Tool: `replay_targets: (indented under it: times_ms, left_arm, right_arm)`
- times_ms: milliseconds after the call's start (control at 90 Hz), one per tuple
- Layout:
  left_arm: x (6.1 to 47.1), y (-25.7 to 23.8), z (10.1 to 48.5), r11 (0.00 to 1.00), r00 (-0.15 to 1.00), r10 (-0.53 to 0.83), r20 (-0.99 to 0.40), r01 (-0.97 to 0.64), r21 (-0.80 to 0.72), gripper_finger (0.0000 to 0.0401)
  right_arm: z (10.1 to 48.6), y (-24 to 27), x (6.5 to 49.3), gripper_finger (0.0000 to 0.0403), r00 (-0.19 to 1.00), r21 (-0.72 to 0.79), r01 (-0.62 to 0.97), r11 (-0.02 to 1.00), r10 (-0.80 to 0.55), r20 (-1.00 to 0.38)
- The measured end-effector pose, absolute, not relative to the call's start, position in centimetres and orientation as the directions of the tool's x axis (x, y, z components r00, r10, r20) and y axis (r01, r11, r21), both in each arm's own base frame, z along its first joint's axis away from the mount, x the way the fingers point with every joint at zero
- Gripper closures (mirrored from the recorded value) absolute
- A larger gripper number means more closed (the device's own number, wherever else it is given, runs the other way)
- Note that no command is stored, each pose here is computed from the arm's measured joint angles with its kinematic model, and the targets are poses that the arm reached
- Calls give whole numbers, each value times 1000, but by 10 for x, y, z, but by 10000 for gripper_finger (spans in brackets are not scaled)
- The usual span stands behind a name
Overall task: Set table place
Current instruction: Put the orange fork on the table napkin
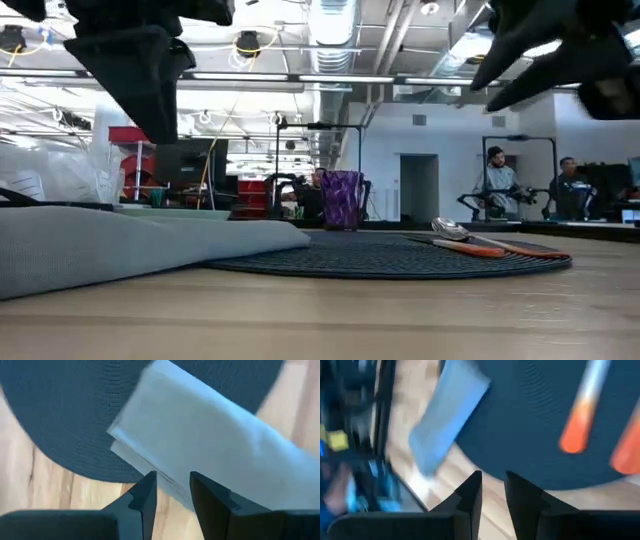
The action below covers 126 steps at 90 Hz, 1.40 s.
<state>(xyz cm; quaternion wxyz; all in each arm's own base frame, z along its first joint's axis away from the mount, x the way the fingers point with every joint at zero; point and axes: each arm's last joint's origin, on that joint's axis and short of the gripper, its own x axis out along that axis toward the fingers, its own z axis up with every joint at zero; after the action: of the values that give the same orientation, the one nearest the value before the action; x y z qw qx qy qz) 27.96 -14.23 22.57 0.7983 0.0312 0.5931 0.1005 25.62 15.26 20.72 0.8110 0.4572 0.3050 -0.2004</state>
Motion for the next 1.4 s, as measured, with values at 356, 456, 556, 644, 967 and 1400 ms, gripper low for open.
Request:
replay_targets:
  times_ms: [356, 456, 556, 644, 967, 1400]
  left_arm:
    - [286, -118, 225, 978, 205, 201, -958, -98, 185, 299]
    - [291, -108, 225, 977, 204, 206, -957, -96, 189, 299]
    - [294, -99, 225, 973, 204, 227, -952, -1, 232, 299]
    - [296, -92, 225, 958, 203, 246, -948, 100, 270, 299]
    - [293, -55, 227, 871, 84, 320, -944, 366, 328, 299]
    - [297, -24, 225, 868, 40, 300, -953, 404, 290, 299]
  right_arm:
    - [212, 135, 267, 333, 766, 664, 626, 410, -162, -622]
    - [209, 147, 251, 333, 760, 805, 587, 85, -401, -512]
    - [201, 158, 241, 335, 740, 849, 528, -15, -481, -469]
    - [210, 158, 251, 345, 714, 801, 595, -71, -410, -567]
    - [299, 134, 260, 397, 172, 207, 975, -79, -321, -931]
    - [245, 149, 269, 403, 111, 91, 980, -177, 108, -988]
